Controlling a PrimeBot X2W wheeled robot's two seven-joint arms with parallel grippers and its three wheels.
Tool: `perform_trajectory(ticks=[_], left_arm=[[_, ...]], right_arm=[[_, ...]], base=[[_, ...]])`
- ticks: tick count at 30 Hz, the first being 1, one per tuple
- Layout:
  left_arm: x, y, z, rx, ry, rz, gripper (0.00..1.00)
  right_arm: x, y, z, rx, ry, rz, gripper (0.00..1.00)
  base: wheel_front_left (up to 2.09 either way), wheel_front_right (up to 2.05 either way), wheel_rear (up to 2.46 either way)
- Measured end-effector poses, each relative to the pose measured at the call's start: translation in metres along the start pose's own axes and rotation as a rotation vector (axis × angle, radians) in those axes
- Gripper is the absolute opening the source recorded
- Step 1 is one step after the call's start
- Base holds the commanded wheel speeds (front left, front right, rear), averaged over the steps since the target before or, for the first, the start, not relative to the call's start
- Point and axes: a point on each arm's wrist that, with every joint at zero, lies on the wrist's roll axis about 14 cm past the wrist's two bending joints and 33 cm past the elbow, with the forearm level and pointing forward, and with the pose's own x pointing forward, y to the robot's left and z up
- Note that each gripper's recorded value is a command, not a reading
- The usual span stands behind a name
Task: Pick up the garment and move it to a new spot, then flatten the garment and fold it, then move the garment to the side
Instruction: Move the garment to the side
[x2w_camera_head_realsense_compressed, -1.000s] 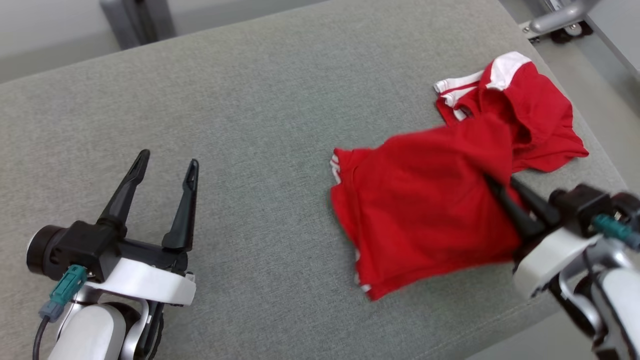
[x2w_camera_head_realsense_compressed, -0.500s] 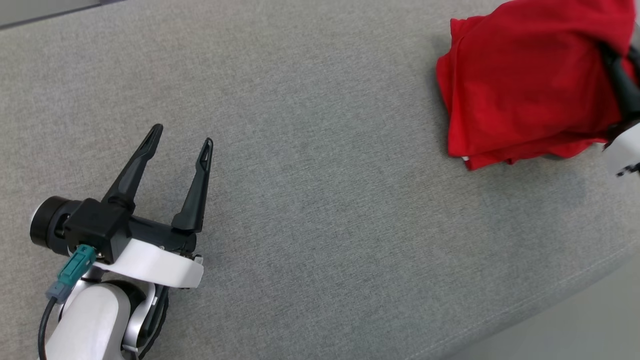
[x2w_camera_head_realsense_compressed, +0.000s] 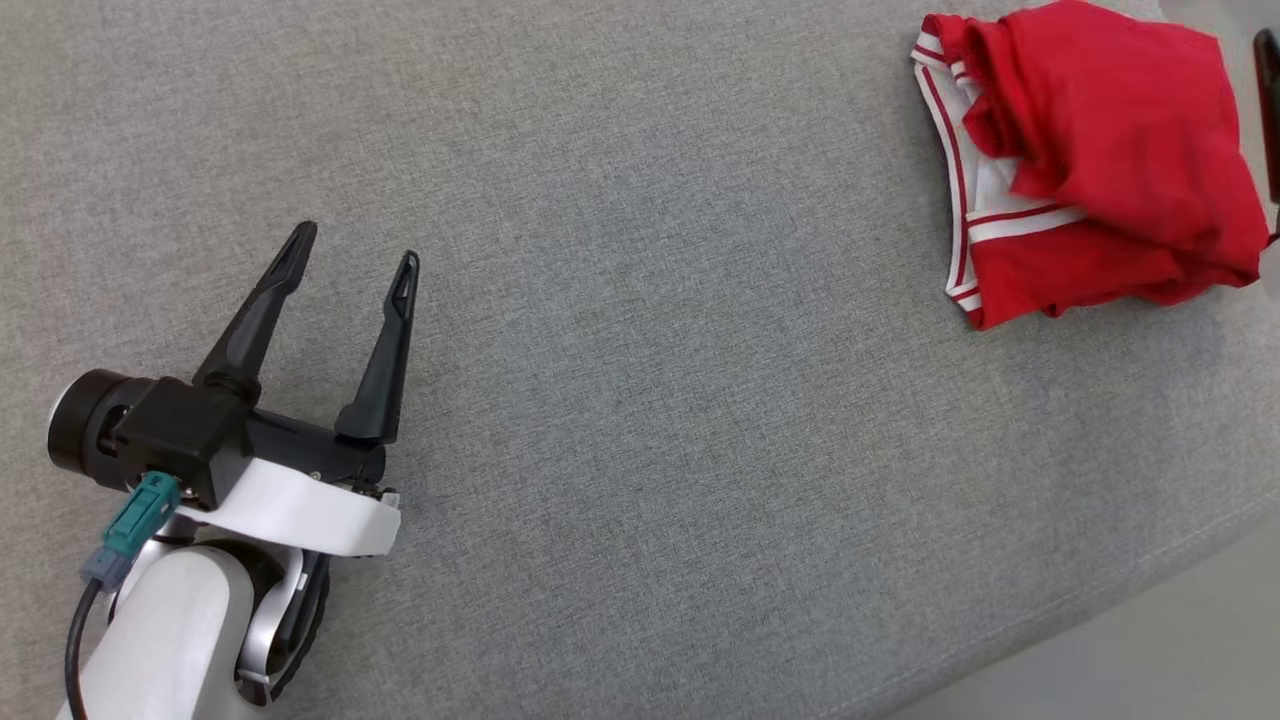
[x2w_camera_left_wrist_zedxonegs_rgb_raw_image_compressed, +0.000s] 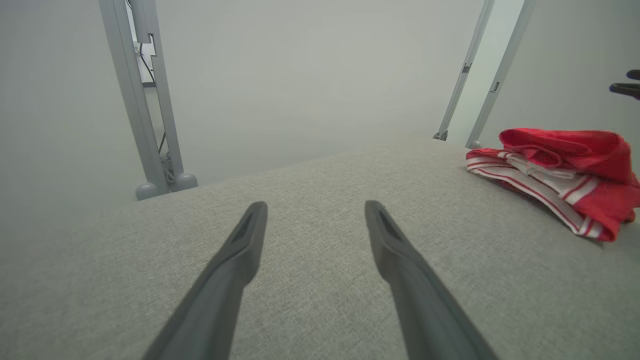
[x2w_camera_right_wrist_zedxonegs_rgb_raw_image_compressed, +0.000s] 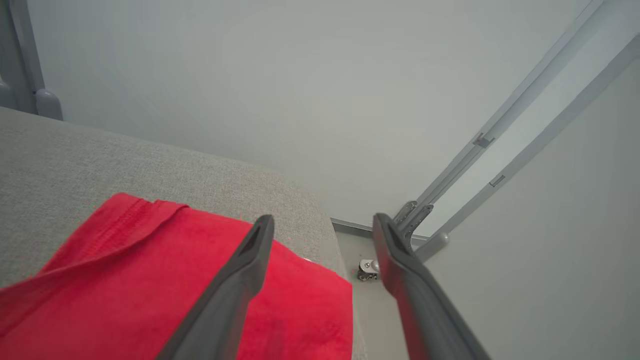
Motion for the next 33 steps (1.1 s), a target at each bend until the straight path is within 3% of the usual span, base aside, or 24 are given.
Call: perform_trajectory(ticks=[6,10,13,20,23,33], left_arm=[[-0.003,0.007,0.007,0.005,-0.02,0.033,1.0],[-0.011,0.017,0.02,0.006,-0.051,0.082,1.0],[-0.021,0.025,0.026,0.008,-0.064,0.122,1.0],[-0.055,0.05,0.052,0.015,-0.131,0.243,1.0],[-0.071,0.056,0.061,0.013,-0.154,0.29,1.0],[-0.131,0.057,0.082,0.039,-0.187,0.387,1.0]], right_arm=[[-0.001,0.011,0.044,0.083,-0.177,-0.012,1.0],[-0.017,0.048,0.09,0.161,-0.361,0.04,1.0],[-0.035,0.083,0.099,0.239,-0.417,0.085,1.0],[-0.071,0.158,0.104,0.43,-0.432,0.194,1.0],[-0.081,0.178,0.095,0.455,-0.38,0.235,1.0],[-0.111,0.192,0.085,0.465,-0.325,0.264,1.0]], base=[[0.0,0.0,0.0],[0.0,0.0,0.0],[0.0,0.0,0.0],[0.0,0.0,0.0],[0.0,0.0,0.0],[0.0,0.0,0.0]])
